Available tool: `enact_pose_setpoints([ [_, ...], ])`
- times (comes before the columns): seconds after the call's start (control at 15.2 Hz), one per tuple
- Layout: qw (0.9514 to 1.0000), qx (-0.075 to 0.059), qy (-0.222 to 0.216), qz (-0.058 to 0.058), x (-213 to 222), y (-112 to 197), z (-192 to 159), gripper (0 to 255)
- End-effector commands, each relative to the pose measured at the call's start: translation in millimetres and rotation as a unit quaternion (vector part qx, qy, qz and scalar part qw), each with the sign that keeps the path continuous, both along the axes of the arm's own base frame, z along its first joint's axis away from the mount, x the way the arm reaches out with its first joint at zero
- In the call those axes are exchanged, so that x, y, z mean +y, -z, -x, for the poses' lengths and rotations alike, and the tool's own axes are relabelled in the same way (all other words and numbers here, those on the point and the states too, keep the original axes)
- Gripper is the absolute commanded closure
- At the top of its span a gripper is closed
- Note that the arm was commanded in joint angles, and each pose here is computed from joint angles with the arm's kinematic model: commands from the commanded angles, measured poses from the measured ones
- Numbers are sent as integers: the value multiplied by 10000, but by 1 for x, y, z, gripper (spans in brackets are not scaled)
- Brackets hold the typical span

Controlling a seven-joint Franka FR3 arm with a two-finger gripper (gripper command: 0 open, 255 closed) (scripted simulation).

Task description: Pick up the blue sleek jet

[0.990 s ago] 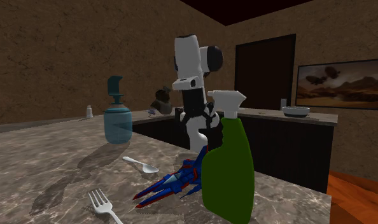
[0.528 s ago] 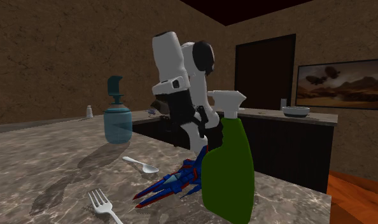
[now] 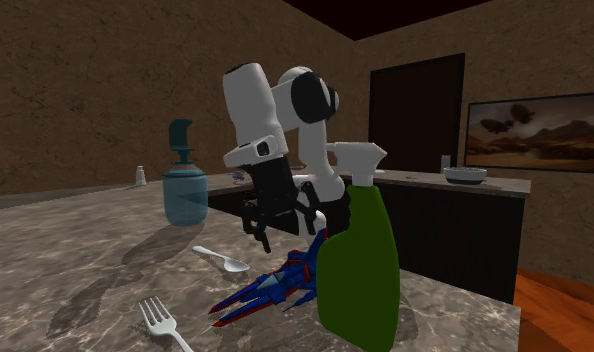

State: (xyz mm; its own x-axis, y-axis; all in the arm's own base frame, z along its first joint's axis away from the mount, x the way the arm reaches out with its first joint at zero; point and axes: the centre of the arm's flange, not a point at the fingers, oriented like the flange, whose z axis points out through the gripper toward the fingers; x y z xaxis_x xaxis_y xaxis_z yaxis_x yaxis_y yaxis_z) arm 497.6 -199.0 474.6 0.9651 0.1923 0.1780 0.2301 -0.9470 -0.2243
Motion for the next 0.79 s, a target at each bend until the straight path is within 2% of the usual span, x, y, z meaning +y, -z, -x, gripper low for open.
enact_pose_setpoints([
  [0.0,10000,-4,0,0,-1,11,0,0],
  [0.13,10000,-4,0,0,-1,14,0,0],
  [0.2,10000,-4,0,0,-1,14,0,255],
  [0.73,10000,-4,0,0,0,14,0,255],
])
